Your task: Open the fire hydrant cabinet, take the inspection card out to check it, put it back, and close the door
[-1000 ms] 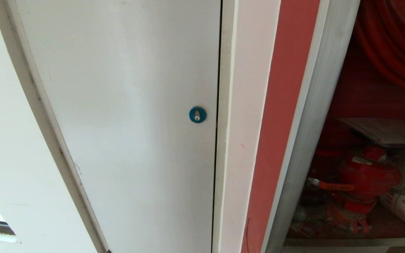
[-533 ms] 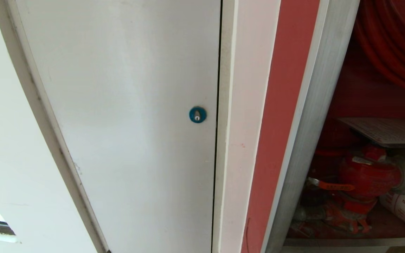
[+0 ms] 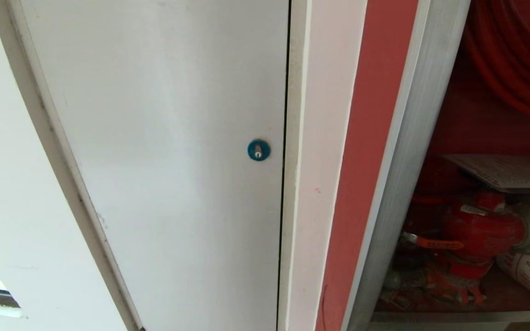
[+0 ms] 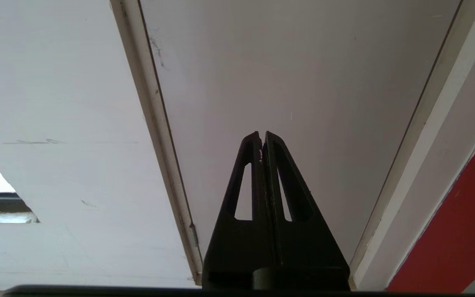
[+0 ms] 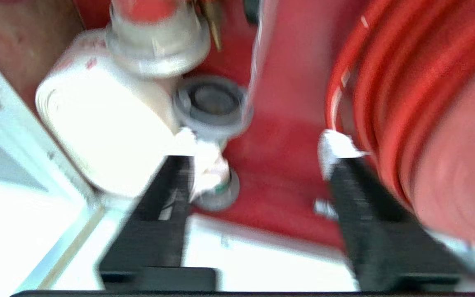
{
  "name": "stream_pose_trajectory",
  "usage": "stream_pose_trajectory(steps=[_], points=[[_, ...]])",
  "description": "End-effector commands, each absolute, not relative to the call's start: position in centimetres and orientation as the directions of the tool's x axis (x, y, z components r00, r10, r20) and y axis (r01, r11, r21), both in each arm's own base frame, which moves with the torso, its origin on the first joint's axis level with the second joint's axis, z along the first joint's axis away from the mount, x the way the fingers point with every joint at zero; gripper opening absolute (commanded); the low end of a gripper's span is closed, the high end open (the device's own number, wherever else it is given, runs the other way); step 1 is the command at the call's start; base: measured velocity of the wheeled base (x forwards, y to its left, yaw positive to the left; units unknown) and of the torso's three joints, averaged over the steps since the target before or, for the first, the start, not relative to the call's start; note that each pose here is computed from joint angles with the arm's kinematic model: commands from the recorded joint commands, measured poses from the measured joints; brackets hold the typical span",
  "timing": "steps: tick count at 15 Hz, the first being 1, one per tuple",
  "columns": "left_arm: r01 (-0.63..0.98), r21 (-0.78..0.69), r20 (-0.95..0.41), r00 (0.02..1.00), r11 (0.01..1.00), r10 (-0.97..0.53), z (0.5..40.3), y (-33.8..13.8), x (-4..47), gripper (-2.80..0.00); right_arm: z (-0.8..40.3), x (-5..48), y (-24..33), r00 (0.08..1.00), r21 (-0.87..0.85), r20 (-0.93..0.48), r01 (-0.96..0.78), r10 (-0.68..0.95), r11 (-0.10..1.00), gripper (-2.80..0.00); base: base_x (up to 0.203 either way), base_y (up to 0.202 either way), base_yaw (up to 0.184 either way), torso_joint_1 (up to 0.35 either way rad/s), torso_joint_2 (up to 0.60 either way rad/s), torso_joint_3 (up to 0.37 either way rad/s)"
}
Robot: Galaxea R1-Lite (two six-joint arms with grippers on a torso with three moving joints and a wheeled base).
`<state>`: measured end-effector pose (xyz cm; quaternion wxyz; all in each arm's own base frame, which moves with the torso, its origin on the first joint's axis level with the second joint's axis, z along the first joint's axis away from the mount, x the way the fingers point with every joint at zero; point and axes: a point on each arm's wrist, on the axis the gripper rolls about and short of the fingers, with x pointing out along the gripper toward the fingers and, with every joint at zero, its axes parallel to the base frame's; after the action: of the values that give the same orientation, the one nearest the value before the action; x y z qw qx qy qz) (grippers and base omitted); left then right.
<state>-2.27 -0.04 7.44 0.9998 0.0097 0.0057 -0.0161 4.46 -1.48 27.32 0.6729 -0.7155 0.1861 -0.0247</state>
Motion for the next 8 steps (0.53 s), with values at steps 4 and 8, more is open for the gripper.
stream_pose_trajectory(steps=[4, 8], points=[[0.032, 0.020, -0.012, 0.999, 0.999, -0.032, 7.4, 0.0, -2.3, -2.80, 26.4, 1.7, -0.6, 0.934, -0.981, -0.154, -0.106, -0.323, 0.163, -2.80, 0.000, 0.000, 0.000, 0.000, 0.00, 0.000], [0.032, 0.020, -0.012, 0.999, 0.999, -0.032, 7.4, 0.0, -2.3, -2.80, 25.8, 1.3, -0.5, 0.934, -0.950, -0.151, -0.046, -0.325, 0.310, -2.80, 0.000, 0.000, 0.000, 0.000, 0.00, 0.000]])
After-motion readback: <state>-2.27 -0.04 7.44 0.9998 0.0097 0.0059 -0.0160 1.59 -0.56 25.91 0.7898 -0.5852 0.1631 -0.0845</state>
